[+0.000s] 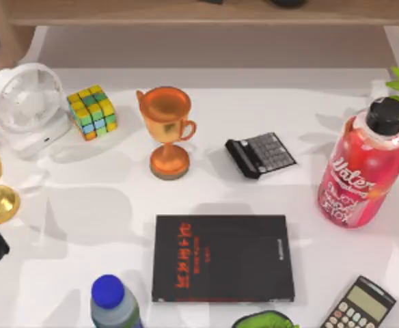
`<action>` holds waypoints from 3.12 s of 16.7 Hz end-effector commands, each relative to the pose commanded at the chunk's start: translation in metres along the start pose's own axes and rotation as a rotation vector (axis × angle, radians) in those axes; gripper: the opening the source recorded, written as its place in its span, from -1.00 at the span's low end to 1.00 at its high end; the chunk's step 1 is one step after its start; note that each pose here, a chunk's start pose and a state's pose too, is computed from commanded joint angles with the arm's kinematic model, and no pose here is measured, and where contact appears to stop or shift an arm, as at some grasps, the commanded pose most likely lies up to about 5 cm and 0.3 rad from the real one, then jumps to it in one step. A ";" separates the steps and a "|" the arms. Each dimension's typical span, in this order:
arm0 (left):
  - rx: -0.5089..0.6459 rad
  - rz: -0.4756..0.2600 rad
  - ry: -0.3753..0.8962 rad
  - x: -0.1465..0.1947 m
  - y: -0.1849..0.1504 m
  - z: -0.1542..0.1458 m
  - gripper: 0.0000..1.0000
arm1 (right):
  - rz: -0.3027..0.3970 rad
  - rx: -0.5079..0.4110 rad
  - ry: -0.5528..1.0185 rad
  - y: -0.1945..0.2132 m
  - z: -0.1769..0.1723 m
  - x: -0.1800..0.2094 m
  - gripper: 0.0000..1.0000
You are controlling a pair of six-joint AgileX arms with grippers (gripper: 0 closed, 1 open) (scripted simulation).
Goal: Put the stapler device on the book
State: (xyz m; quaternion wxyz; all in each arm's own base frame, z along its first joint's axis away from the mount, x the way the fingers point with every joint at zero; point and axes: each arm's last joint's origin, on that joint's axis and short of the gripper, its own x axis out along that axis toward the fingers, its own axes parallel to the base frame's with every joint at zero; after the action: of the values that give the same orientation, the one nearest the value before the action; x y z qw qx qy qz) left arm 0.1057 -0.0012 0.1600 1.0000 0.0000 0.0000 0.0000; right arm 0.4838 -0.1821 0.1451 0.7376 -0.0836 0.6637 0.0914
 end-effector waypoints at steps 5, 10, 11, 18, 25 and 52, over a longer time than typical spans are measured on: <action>0.000 0.000 0.000 0.000 0.000 0.000 1.00 | 0.004 0.001 0.005 0.000 0.000 0.010 1.00; 0.000 0.000 0.000 0.000 0.000 0.000 1.00 | 0.004 0.001 0.005 0.000 0.000 0.010 0.40; 0.000 0.000 0.000 0.000 0.000 0.000 1.00 | 0.004 0.001 0.005 0.000 0.000 0.010 0.25; 0.000 0.000 0.000 0.000 0.000 0.000 1.00 | 0.004 0.001 0.005 0.000 0.000 0.010 -0.81; 0.000 0.000 0.000 0.000 0.000 0.000 1.00 | 0.004 0.001 0.005 0.000 0.000 0.010 -1.00; 0.000 0.000 0.000 0.000 0.000 0.000 1.00 | 0.034 0.277 -0.342 0.341 -0.007 -0.191 -1.00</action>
State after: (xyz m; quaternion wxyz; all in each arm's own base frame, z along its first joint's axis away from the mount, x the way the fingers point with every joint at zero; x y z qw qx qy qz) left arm 0.1057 -0.0012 0.1600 1.0000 0.0000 0.0000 0.0000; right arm 0.3740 0.1418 0.3338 0.8424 0.0466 0.5363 0.0246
